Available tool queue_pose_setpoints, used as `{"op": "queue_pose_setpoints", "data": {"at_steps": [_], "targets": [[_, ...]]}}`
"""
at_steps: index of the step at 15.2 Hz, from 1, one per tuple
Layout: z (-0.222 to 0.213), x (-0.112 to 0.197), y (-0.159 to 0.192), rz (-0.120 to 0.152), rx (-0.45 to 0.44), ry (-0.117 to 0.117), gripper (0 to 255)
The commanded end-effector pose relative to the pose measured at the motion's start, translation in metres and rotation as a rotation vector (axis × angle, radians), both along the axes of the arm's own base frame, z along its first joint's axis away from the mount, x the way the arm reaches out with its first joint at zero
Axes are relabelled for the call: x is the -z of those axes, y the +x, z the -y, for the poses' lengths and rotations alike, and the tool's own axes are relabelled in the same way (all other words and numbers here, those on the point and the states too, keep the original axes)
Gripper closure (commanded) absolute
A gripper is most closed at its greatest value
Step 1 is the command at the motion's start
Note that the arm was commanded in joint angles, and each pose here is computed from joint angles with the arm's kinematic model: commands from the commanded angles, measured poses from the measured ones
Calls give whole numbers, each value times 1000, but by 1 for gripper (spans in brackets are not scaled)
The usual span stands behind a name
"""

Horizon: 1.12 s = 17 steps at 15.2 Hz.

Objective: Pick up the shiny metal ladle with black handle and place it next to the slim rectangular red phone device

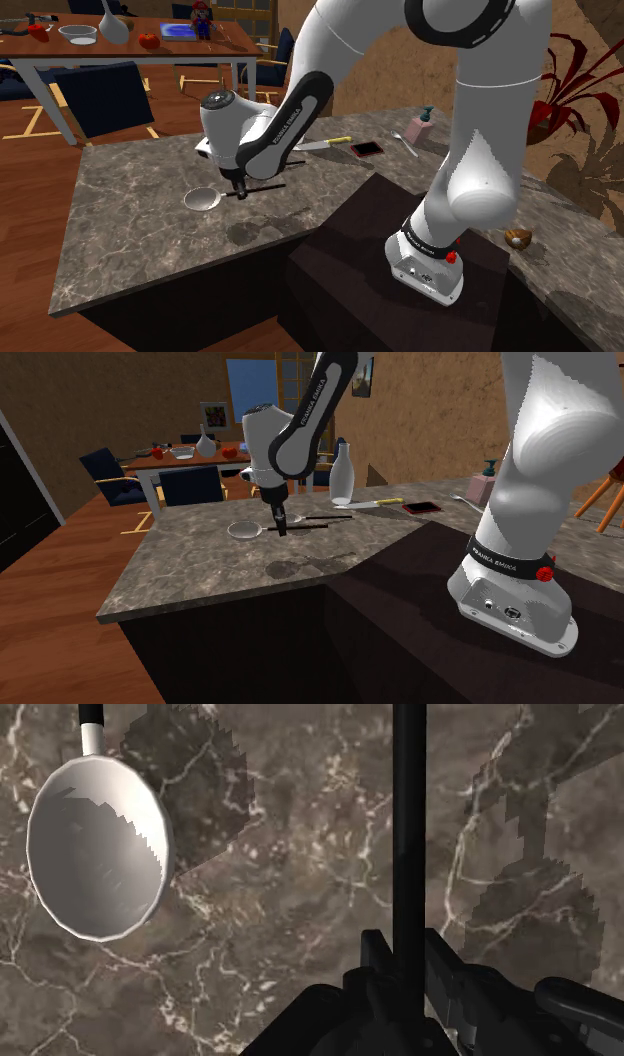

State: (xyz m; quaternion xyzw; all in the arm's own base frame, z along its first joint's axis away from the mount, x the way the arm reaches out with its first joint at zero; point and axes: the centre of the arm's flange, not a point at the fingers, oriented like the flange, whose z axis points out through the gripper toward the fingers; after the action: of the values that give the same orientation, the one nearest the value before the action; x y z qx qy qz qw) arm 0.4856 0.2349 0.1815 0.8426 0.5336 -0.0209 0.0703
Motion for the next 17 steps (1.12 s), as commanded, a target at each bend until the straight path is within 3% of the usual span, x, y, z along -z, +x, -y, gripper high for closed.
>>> {"op": "queue_pose_setpoints", "data": {"at_steps": [1,8,17], "targets": [[0,-11,0,0,0,0,255],[0,-48,0,0,0,0,255],[109,-48,-47,0,0,0,255]]}}
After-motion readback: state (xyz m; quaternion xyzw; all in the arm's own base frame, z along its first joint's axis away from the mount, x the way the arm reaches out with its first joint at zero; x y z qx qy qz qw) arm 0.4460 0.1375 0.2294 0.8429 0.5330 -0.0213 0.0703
